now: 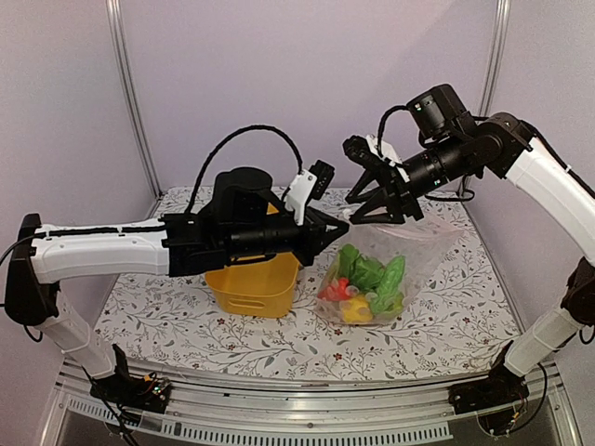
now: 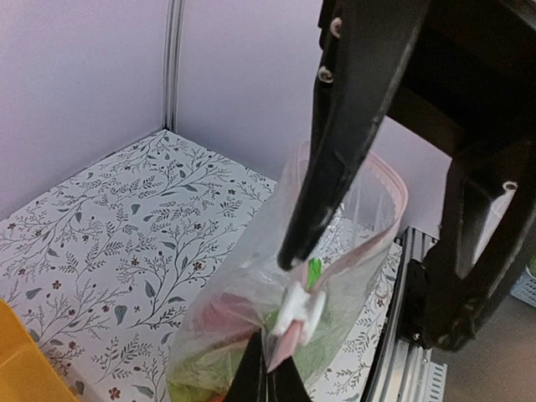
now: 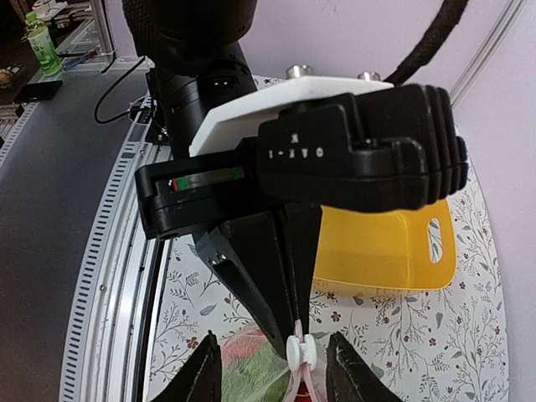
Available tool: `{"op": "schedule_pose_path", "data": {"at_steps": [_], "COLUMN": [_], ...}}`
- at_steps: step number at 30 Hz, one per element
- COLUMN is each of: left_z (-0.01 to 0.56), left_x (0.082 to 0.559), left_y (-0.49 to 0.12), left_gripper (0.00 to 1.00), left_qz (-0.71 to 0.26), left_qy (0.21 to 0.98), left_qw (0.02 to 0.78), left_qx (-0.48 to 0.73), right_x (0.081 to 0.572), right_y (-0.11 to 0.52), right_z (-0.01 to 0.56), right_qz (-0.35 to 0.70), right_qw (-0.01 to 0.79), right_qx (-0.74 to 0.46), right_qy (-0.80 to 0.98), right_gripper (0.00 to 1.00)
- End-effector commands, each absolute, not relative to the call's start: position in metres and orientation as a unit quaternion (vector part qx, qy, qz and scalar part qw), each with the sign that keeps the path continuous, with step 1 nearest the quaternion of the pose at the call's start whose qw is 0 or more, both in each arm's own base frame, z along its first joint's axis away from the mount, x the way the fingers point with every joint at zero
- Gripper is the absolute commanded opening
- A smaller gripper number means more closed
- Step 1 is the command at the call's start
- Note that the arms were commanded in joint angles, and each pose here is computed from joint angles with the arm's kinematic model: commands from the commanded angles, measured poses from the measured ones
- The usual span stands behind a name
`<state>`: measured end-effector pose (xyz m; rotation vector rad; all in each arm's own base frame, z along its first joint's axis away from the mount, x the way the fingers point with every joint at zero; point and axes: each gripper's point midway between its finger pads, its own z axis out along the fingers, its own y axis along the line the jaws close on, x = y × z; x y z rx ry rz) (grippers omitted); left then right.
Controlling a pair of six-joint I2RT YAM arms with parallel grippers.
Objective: Place the food in the zip-top bag and seal the zipper
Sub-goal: Pass from the right arm to the left
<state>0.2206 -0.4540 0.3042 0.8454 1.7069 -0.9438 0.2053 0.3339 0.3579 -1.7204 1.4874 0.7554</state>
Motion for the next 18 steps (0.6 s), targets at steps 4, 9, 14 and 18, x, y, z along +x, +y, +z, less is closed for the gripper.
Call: {"op": "schedule_pose_path", "data": {"at_steps": [4,9,14,18], "left_z": [0.324,0.323,0.324,0.322], "left_x": [0.207,0.204,0.204,0.204], "left_y": [-0.452,-0.451,-0.45,-0.45], "left_gripper": [0.0,0.0,0.0,0.0], "left_qz": [-0.391,-0.391,-0.391,-0.389], "left_qy": [0.677,0.672,0.668,0.669], "left_qw": [0.509,0.513,0.517,0.517], "left_qx": [0.362,0.363,0.365,0.367], "right_x": [0.21,0.209,0.212,0.213], "right_y": [0.343,0.345,0.344,0.341], "right_z": [0.352,0.347,0.342,0.34], "right_qz": [0.28,0.278,0.269,0.263], "right_qw": [0.359,0.353,0.35,0.35], "right_qx": [-0.67,-0.673,-0.673,-0.675], "right_qy": [0.587,0.587,0.593,0.594], "right_gripper": [0.38,0.33,0.32,0.27]}}
